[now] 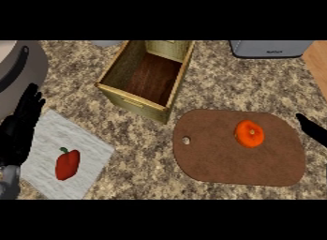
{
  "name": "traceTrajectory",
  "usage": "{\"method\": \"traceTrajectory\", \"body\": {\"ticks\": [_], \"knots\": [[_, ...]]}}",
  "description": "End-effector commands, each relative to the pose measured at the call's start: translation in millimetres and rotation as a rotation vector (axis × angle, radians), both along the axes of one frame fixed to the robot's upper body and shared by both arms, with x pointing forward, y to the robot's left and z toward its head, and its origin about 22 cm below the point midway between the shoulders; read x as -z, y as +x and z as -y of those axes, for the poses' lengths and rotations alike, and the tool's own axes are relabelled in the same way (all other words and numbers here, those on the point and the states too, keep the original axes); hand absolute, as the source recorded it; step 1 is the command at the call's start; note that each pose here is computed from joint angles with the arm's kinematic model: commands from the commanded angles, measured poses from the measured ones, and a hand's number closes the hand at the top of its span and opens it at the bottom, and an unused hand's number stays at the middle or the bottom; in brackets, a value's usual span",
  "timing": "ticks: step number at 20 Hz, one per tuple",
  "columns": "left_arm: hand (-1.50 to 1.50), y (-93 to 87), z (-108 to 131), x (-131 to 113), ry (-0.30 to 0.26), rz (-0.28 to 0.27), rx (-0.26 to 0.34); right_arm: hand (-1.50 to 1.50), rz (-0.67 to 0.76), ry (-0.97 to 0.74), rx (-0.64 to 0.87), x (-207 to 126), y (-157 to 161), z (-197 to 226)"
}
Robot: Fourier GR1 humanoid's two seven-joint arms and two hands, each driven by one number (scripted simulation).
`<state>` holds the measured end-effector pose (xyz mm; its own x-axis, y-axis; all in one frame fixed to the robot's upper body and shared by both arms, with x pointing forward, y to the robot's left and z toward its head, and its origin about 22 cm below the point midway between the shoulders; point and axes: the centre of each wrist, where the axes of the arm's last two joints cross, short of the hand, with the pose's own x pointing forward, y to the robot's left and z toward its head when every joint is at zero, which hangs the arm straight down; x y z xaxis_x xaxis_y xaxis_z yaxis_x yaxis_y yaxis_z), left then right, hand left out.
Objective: Pick the squash from the cutting board and place it in the basket
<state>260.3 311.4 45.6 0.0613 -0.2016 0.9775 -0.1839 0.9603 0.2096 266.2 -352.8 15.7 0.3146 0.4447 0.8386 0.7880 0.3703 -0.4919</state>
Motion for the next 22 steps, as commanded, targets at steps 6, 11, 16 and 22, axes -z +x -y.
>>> {"method": "traceTrajectory", "body": {"ticks": [6,11,16,22], "knots": [[0.0,6.4,7.7,-2.2,0.014,0.007,0.004,-1.5,-0.626,0.169,-0.104,7.5,-19.8,-9.5],[0.0,5.9,12.7,3.0,-0.012,-0.024,0.003,-1.5,-0.716,0.225,-0.181,-58.5,-9.1,-49.1],[0.0,19.6,19.2,-1.1,-0.009,-0.016,-0.02,-1.5,-0.724,0.241,-0.181,-120.7,-31.3,-77.7],[0.0,18.2,24.0,1.2,0.002,-0.007,-0.004,-1.5,-0.616,0.263,-0.14,-127.1,-57.8,-91.7]]}}
